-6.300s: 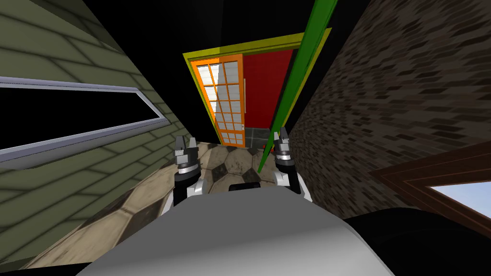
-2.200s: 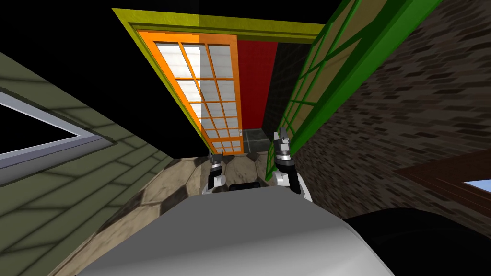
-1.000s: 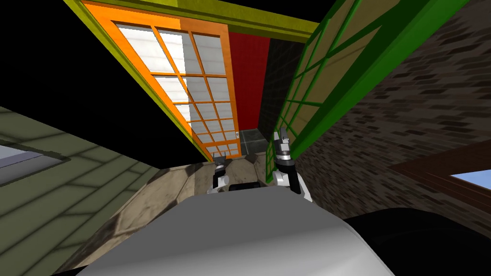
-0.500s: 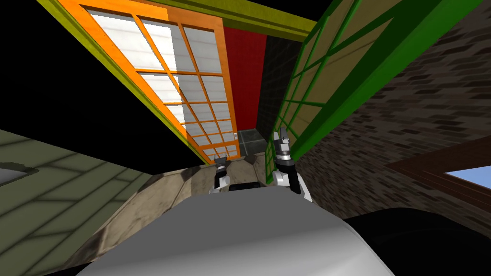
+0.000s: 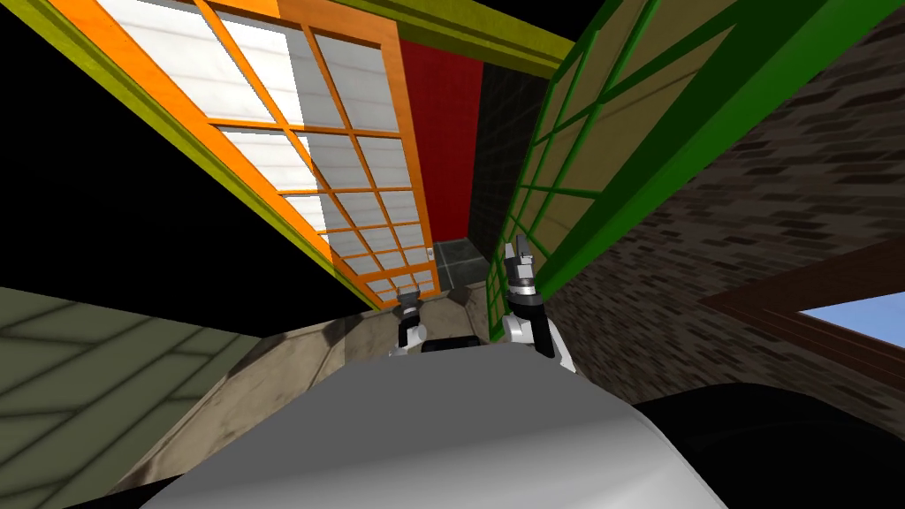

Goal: Pull the door open

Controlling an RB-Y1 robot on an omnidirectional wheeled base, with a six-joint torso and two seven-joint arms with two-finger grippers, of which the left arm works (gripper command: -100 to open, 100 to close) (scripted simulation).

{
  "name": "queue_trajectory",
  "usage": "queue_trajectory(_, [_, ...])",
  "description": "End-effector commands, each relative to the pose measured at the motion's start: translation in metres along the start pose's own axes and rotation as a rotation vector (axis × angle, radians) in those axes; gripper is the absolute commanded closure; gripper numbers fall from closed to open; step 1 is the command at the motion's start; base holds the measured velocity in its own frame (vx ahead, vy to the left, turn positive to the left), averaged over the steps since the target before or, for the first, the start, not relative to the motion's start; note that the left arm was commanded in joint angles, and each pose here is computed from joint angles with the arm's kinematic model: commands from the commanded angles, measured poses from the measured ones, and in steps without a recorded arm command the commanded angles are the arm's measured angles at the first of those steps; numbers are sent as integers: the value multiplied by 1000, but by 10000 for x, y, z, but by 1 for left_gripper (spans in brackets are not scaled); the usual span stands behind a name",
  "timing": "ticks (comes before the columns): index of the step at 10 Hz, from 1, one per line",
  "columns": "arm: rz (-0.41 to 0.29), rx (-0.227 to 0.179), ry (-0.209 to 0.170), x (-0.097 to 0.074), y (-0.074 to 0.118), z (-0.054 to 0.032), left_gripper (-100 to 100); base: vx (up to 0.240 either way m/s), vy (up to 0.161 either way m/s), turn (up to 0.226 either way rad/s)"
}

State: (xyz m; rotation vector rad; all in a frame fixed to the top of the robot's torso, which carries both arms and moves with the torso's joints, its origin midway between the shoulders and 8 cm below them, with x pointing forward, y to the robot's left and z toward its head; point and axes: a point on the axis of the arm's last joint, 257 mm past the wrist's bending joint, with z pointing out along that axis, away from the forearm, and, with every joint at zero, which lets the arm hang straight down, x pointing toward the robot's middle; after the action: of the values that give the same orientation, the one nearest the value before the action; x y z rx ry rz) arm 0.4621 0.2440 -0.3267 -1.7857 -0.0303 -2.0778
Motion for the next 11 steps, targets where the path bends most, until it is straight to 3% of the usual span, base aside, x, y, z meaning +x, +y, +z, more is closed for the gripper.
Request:
queue_trajectory(1, [-32,2,-23,-78,34,-18,-100,129,15,-118])
queue_trajectory(6, [-123,14,-97,-330,154,-126,-100,140,29,-116])
queue_trajectory(11, [-182,26,-146,-480,244,-216,-100,144,8,-86])
